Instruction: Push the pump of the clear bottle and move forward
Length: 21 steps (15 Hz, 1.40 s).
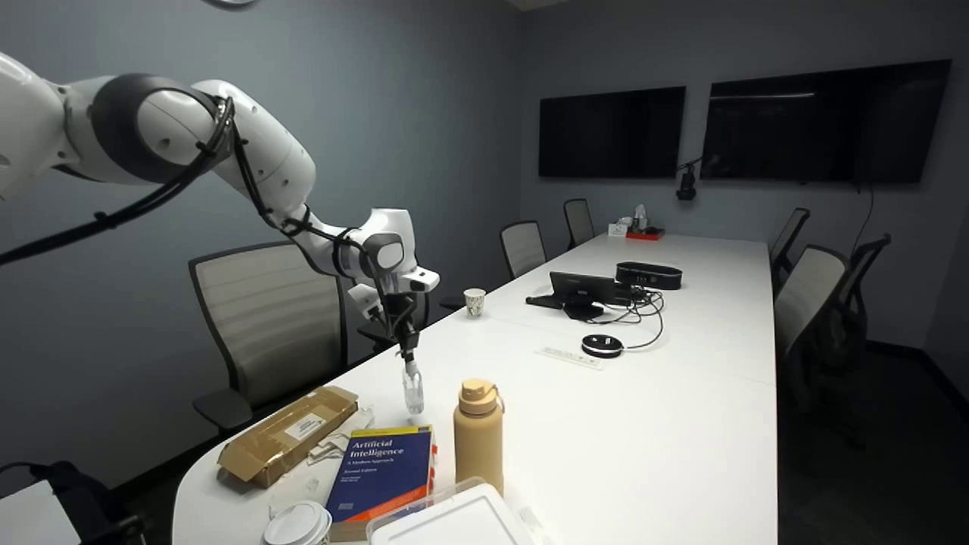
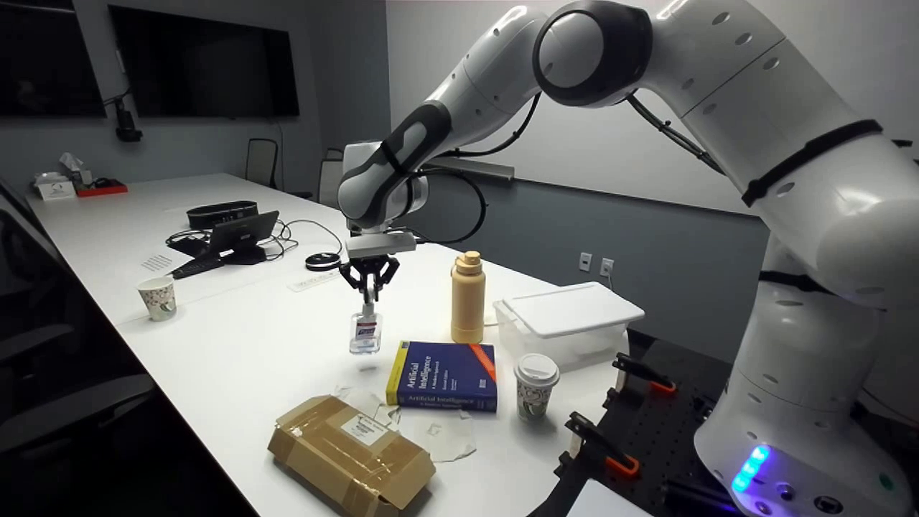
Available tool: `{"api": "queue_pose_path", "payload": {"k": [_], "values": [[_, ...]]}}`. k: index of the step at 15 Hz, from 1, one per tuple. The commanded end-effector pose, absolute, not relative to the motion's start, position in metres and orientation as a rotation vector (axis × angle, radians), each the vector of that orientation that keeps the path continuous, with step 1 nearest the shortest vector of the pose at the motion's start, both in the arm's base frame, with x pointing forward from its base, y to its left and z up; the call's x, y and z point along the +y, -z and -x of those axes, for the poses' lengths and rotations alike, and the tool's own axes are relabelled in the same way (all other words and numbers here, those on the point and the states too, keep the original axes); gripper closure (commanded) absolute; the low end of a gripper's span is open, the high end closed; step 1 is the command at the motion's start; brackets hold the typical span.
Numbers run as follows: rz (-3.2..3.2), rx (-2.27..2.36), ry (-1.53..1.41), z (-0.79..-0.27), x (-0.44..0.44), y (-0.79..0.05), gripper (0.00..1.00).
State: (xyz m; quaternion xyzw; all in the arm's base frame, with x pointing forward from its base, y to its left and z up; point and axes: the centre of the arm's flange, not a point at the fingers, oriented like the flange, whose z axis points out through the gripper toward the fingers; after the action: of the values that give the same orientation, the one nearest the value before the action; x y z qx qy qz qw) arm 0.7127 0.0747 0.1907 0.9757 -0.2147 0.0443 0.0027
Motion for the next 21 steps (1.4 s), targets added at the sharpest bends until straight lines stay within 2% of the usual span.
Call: {"api": "queue_pose_path", "payload": {"k": [1,2,3,4,5,6,12,13,17,21], "values": [[-3.070,-0.654,-0.101,-0.728,0.074,-0.174,0.95],[-3.068,-0.653,-0.098,-0.728,0.076,-0.170,0.95],[-3.069,-0.647,-0.092,-0.729,0.077,-0.167,0.83],[-3.066,-0.641,-0.089,-0.729,0.079,-0.165,0.55],[-3.064,-0.637,-0.089,-0.729,0.081,-0.164,0.54],[-3.064,-0.634,-0.094,-0.729,0.084,-0.164,0.49],[-3.063,-0.615,-0.135,-0.727,0.103,-0.189,0.03],[-3.053,-0.617,-0.148,-0.723,0.107,-0.199,0.00],[-3.003,-0.648,-0.165,-0.696,0.123,-0.244,0.00],[-2.959,-0.698,-0.218,-0.646,0.136,-0.289,0.00]]}}
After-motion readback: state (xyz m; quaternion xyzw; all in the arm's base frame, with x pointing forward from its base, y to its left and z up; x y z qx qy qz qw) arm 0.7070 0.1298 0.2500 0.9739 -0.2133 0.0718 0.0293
